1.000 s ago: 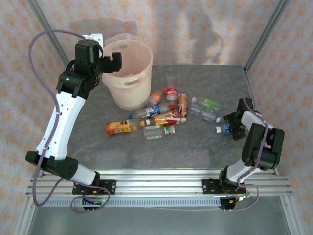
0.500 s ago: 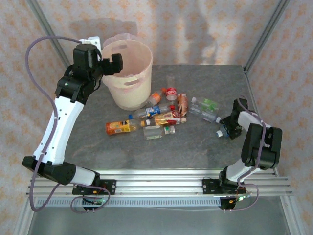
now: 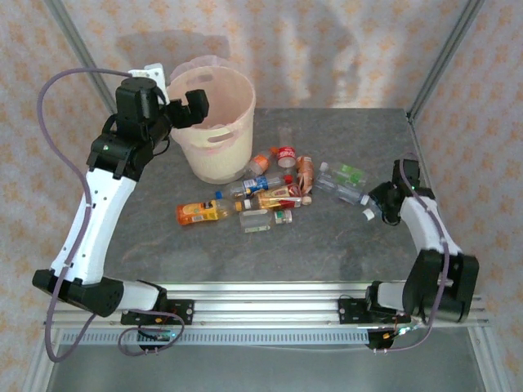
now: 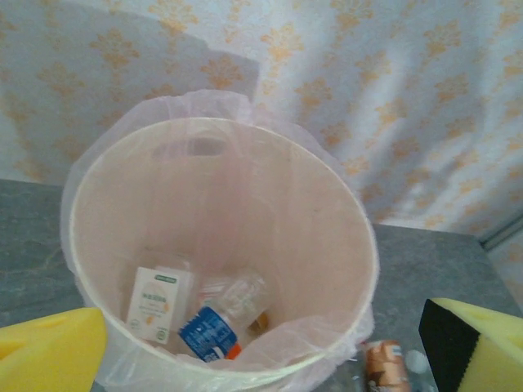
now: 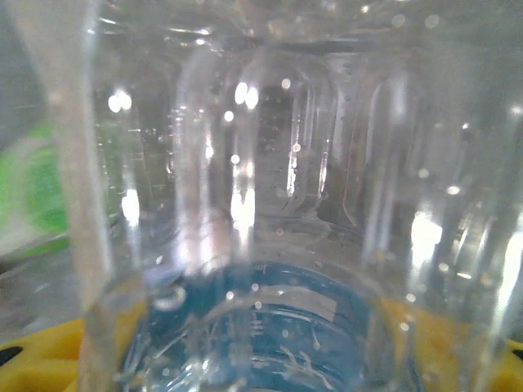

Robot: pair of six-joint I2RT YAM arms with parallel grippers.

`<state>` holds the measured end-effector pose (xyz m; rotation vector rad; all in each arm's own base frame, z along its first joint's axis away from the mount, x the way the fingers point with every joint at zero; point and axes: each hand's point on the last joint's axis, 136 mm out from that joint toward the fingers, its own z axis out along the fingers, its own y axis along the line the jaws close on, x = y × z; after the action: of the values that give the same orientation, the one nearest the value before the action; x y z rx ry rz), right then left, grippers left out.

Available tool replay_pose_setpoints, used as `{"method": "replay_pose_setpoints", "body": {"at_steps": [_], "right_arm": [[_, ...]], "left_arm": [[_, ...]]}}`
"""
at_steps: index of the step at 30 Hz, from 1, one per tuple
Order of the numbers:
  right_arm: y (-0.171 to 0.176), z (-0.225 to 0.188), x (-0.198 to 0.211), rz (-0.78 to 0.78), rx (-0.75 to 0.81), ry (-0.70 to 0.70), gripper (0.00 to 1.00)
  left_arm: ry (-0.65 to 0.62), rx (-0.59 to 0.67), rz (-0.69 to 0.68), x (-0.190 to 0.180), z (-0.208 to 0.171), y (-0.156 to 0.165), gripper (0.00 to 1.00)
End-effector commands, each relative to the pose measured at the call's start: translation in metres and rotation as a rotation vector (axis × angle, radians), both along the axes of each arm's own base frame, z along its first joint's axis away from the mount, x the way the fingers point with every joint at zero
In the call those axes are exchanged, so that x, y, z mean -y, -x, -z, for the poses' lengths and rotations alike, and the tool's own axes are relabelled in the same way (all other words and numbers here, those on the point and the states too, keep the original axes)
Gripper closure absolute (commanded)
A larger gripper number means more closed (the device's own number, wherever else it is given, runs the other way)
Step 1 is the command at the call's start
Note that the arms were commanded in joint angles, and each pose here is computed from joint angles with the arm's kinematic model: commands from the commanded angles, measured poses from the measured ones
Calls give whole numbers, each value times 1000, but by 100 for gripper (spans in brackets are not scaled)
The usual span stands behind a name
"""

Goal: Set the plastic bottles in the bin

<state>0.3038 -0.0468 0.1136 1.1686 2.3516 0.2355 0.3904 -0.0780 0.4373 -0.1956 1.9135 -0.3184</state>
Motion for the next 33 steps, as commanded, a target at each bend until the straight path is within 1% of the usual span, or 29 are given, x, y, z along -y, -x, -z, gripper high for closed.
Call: {"method": "replay_pose_setpoints", "body": {"at_steps": [1,4,7,10,14,18,21,25,29,33], "right_arm": [[-10,-53,-24,-142,204,26,57],[-13,-97,-47,-240,383,27,57],[-13,-130,-73,-345,513,27,56],[-13,-151,-99,-449,598,31,56],[-13,-169,-137,-592,689,37,56],[-12,-182,-174,-726,767,55,55],[-11,-187,-197,-807,799,78,54],[-13,-195,-222,-893,833,87,53],[-12,-203,-247,-973,866,61,53],[-8,-213,-268,-1043,897,14,53]], "left_arm": [[101,59,52,11,-17,3,0],[155,59,101,23,-16,1,0],[219,51,168,39,-15,-3,0],[265,35,243,59,-12,-7,0],[258,0,340,93,-7,-7,0],[237,-43,483,142,-3,-1,0],[252,-75,579,171,3,1,0],[305,-108,685,197,7,2,0],[276,-126,776,216,11,13,0],[245,-148,869,226,18,25,0]]}}
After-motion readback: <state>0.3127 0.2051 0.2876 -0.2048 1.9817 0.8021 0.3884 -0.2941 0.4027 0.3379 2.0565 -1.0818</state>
